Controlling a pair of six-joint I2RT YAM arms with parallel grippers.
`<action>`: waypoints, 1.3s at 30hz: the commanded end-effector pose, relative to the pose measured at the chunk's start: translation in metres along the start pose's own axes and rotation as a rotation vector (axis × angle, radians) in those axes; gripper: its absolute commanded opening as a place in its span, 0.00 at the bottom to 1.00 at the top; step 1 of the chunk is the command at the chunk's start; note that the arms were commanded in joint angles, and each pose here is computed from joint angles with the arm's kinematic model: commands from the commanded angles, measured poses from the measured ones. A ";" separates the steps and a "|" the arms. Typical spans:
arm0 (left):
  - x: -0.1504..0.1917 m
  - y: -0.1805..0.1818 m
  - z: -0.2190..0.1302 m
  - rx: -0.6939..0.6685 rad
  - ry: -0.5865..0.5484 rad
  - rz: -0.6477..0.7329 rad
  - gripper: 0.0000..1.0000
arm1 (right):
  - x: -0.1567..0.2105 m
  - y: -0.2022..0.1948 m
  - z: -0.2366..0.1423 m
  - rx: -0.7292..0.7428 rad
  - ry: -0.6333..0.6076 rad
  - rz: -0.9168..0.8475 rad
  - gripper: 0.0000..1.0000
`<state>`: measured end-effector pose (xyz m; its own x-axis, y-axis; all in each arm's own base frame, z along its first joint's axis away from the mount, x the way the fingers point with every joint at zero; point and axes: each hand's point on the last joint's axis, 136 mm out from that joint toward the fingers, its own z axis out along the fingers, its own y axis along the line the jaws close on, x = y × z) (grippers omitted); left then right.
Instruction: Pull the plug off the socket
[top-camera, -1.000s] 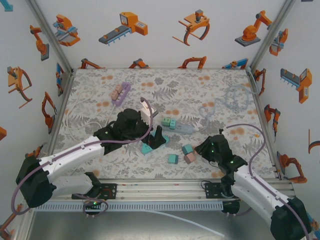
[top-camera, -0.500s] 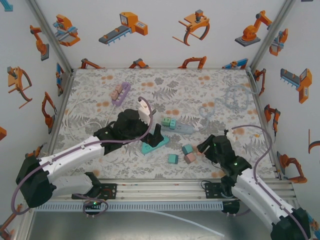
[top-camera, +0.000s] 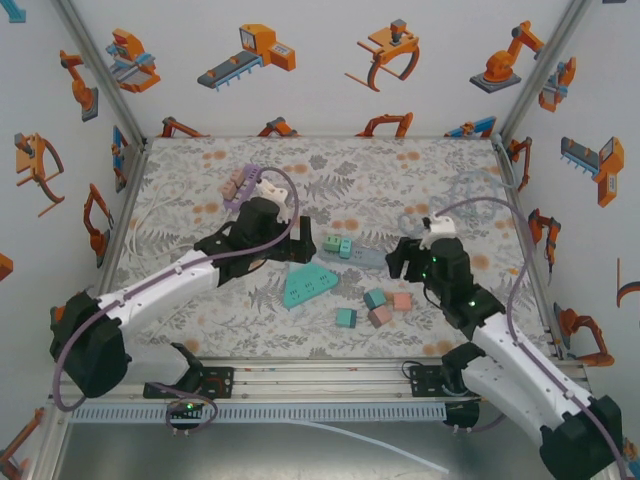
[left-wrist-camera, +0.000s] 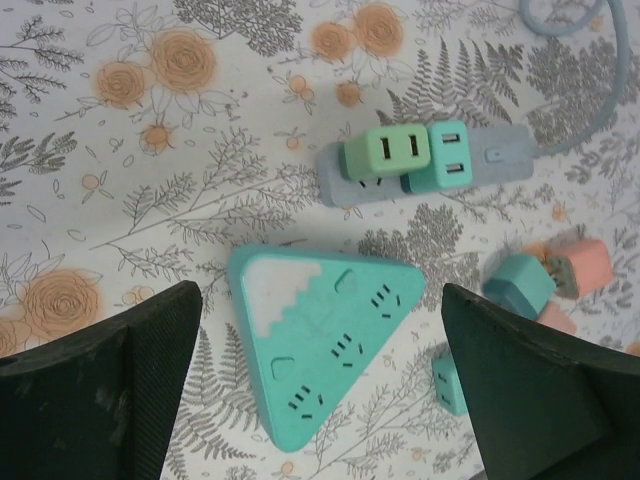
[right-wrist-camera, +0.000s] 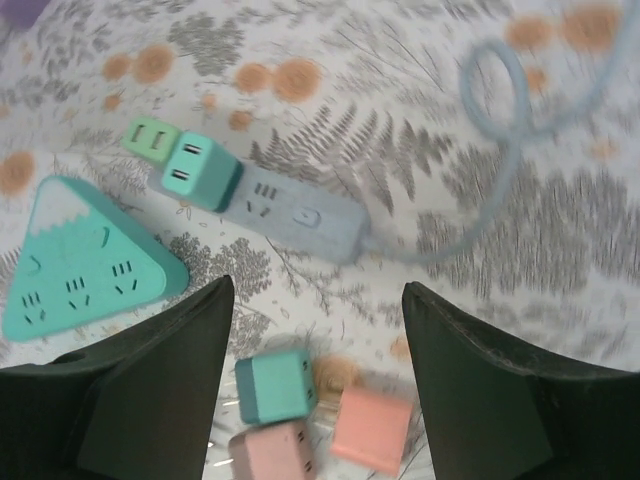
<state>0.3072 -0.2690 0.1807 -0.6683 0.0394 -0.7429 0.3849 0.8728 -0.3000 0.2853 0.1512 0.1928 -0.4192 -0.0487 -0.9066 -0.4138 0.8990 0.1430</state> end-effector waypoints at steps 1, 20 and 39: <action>-0.020 -0.002 0.010 0.001 -0.032 -0.052 0.97 | -0.044 0.046 0.008 -0.225 -0.139 -0.427 0.65; -0.017 -0.010 0.086 0.058 0.114 -0.103 0.99 | 0.020 0.105 0.085 -0.782 0.088 -0.794 0.65; 0.023 -0.005 0.113 0.076 0.223 -0.119 0.94 | 0.061 0.094 0.117 -0.834 0.212 -0.728 0.51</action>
<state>0.3591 -0.3265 0.0997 -0.8268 0.0671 -0.5585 0.3468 0.8425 -0.4122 0.3151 0.2804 0.1018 0.0378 -0.6058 -0.7947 -0.9903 0.0834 -0.1107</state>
